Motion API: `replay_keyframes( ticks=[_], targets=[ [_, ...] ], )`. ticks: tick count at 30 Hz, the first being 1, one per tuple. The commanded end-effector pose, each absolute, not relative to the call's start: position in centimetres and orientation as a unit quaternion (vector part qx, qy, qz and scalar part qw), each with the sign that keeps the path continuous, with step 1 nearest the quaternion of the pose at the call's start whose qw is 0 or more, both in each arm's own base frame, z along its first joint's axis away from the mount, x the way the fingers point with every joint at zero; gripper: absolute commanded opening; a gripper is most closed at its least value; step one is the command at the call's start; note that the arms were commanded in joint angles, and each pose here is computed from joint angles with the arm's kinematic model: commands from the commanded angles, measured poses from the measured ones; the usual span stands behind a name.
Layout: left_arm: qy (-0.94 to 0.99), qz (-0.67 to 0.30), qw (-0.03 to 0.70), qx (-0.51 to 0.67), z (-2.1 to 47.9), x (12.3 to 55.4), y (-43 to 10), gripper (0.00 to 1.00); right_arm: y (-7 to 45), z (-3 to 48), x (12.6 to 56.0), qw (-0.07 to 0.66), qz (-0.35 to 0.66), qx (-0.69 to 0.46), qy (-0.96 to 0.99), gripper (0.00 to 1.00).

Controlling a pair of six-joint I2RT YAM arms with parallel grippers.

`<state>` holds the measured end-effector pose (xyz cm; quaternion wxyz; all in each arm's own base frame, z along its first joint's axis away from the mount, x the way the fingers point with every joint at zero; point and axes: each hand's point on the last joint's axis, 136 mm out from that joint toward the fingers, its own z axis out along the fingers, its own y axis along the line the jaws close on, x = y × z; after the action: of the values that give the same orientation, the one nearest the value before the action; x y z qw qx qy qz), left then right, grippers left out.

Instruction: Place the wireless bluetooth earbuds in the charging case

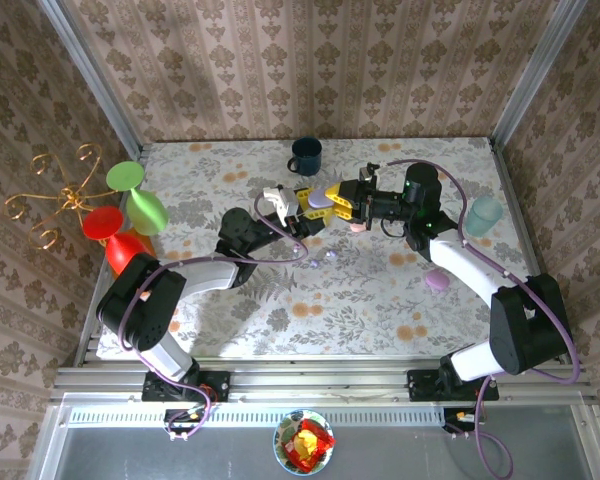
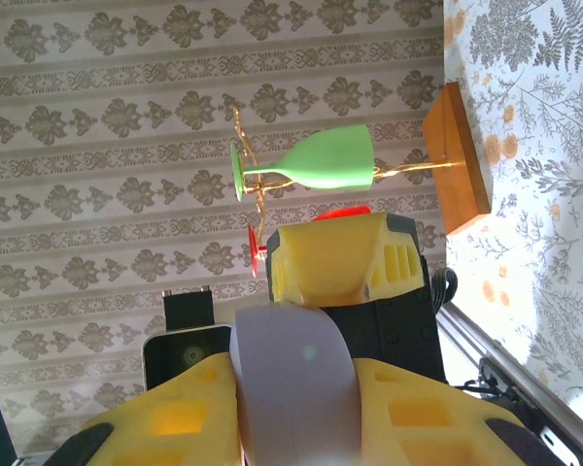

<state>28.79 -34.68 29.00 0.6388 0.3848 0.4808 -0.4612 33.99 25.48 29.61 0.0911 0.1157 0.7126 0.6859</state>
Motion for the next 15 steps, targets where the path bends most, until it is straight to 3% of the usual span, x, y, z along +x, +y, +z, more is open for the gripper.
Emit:
replay_keyframes(
  ticks=[1, 6, 7, 10, 12, 15],
  targets=[
    [0.446, -0.470, 0.647, 0.402, 30.6, 27.6, -34.7, 0.38, 25.6, 28.3, 34.1, 0.081, 0.678, 0.120, 0.720, 0.00],
    [0.442, -0.472, 0.645, 0.409, 30.6, 27.2, -34.8, 0.35, 25.4, 27.8, 34.2, 0.083, 0.668, 0.125, 0.729, 0.00],
    [0.439, -0.471, 0.644, 0.413, 30.5, 27.0, -34.8, 0.35, 25.3, 27.7, 34.3, 0.085, 0.666, 0.126, 0.731, 0.07],
    [0.443, -0.476, 0.640, 0.410, 30.5, 27.0, -34.7, 0.35, 24.4, 28.3, 34.5, 0.116, 0.657, 0.111, 0.737, 0.43],
    [0.448, -0.483, 0.633, 0.406, 30.3, 27.0, -34.6, 0.35, 23.5, 28.4, 34.6, 0.140, 0.641, 0.101, 0.748, 0.56],
    [0.456, -0.495, 0.622, 0.401, 30.1, 26.8, -34.4, 0.35, 22.0, 29.1, 34.8, 0.198, 0.616, 0.081, 0.758, 0.64]
  ],
)
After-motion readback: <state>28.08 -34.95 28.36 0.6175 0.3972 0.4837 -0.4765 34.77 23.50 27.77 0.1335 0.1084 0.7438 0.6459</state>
